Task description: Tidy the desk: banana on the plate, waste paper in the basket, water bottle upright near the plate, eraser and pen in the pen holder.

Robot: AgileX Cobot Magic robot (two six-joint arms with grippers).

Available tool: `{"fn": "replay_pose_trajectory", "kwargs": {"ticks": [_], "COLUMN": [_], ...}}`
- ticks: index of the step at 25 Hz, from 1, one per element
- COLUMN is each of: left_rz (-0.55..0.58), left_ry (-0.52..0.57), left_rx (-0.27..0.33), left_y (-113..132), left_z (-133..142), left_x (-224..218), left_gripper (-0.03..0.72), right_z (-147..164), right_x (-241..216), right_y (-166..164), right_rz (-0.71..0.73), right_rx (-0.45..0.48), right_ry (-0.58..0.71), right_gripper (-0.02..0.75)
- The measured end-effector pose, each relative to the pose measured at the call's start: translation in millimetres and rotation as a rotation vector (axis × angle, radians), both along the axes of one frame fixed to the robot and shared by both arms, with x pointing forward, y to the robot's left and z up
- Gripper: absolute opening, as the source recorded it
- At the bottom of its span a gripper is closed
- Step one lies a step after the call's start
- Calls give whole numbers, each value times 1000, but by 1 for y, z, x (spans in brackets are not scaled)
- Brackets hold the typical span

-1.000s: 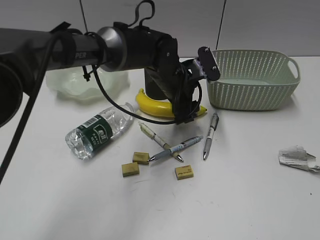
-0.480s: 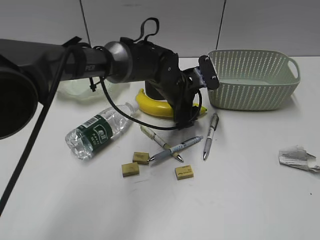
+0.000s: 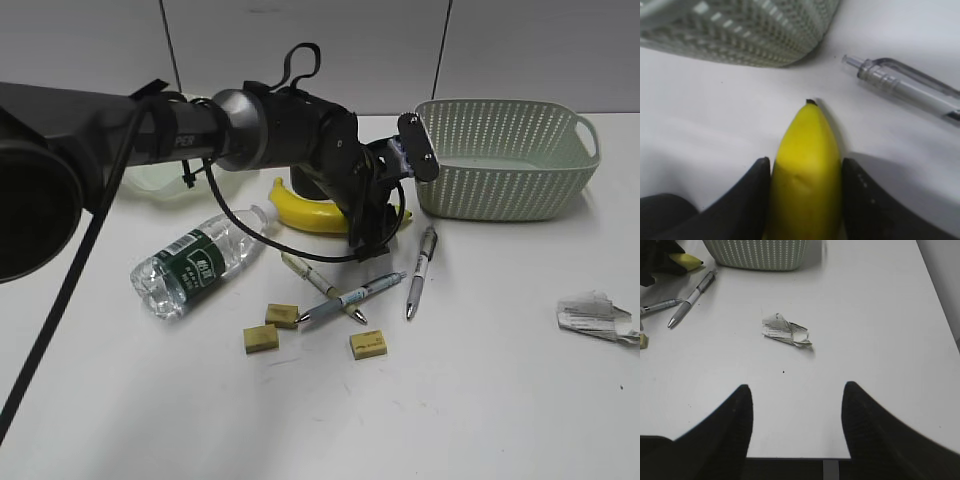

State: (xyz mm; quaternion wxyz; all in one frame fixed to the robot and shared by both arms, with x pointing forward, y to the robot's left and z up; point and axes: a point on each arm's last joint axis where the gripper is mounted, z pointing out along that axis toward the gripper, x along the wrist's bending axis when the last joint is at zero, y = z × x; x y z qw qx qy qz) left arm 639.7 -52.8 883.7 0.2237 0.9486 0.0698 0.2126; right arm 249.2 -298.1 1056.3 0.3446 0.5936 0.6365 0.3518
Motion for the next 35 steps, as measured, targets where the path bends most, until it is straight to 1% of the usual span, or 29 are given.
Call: {"fn": "replay_pose_trajectory", "kwargs": {"ticks": [4, 7, 9, 12, 15, 17, 19, 21, 23, 26, 29, 31, 33, 35], "left_rz": [-1, -1, 3, 16, 21, 16, 13, 19, 41, 104, 185, 247, 306, 360], "left_ry": [20, 8, -7, -12, 6, -4, -37, -81, -141, -211, -228, -220, -214, -223], "left_rx": [18, 1, -34, -113, -185, -218, -251, -271, -265, -217, -156, -135, -121, -130], "left_y": [2, 3, 3, 5, 8, 13, 20, 28, 38, 54, 77, 97, 117, 137], "left_z": [8, 30, 54, 98, 138, 164, 193, 217, 237, 249, 246, 242, 236, 230], "left_x": [-3, -5, -8, -16, -29, -37, -45, -51, -55, -50, -33, -18, -2, 16], "left_gripper": [321, 321, 321, 321, 321, 321, 321, 321, 321, 321, 321, 321, 321, 321], "right_z": [0, 0, 0, 0, 0, 0, 0, 0, 0, 0, 0, 0, 0, 0], "right_x": [0, 0, 0, 0, 0, 0, 0, 0, 0, 0, 0, 0, 0, 0], "right_y": [0, 0, 0, 0, 0, 0, 0, 0, 0, 0, 0, 0, 0, 0], "right_rz": [0, 0, 0, 0, 0, 0, 0, 0, 0, 0, 0, 0, 0, 0], "right_rx": [0, 0, 0, 0, 0, 0, 0, 0, 0, 0, 0, 0, 0, 0], "right_ry": [0, 0, 0, 0, 0, 0, 0, 0, 0, 0, 0, 0, 0, 0], "right_gripper": [454, 454, 454, 454, 454, 454, 454, 454, 454, 454, 454, 454, 454, 454]}}
